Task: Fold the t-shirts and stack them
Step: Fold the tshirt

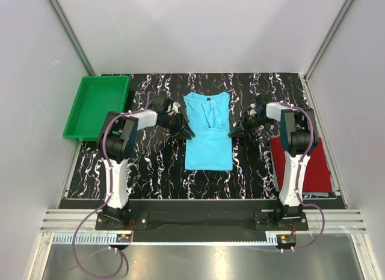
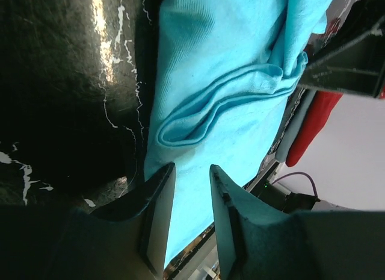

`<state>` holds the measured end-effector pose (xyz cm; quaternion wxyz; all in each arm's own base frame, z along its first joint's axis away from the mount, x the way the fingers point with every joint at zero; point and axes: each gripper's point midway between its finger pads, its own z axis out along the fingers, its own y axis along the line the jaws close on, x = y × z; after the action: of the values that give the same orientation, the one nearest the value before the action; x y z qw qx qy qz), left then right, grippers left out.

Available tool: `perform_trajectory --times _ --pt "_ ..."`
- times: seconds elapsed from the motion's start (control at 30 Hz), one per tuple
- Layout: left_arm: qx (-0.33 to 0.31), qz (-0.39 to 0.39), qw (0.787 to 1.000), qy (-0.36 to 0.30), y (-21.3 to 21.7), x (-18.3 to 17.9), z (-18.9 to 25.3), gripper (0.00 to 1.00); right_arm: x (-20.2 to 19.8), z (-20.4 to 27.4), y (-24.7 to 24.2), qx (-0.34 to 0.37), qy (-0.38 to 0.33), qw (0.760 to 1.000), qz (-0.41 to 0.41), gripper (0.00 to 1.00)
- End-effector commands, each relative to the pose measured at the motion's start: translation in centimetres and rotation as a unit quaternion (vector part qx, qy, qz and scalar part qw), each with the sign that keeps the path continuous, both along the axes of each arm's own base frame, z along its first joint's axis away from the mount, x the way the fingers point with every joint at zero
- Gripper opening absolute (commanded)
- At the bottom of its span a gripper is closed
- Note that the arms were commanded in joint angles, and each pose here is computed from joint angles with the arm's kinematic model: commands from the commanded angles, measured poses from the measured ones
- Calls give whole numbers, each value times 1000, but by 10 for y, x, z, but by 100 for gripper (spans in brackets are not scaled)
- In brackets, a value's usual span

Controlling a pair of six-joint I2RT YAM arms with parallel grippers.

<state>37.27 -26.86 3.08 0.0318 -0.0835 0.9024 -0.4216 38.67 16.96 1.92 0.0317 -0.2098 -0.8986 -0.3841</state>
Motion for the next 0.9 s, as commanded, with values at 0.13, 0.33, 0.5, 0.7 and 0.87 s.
perform_trajectory --times 0.13,0.33,0.5,0.7,0.87 --pt "24 -18 998 -52 12 1 20 43 16 5 -27 -51 -19 999 3 24" --pt "32 -10 993 -109 23 -13 71 48 -1 29 -41 -92 -44 995 8 39" --pt "54 28 992 -110 37 -44 82 53 -32 46 -46 -106 -62 992 -6 46" --pt "10 127 989 -80 41 -91 79 58 -79 57 -37 -101 -89 989 -66 52" --pt "-26 172 983 -66 23 -125 69 62 -117 55 -10 -88 -103 985 -103 54"
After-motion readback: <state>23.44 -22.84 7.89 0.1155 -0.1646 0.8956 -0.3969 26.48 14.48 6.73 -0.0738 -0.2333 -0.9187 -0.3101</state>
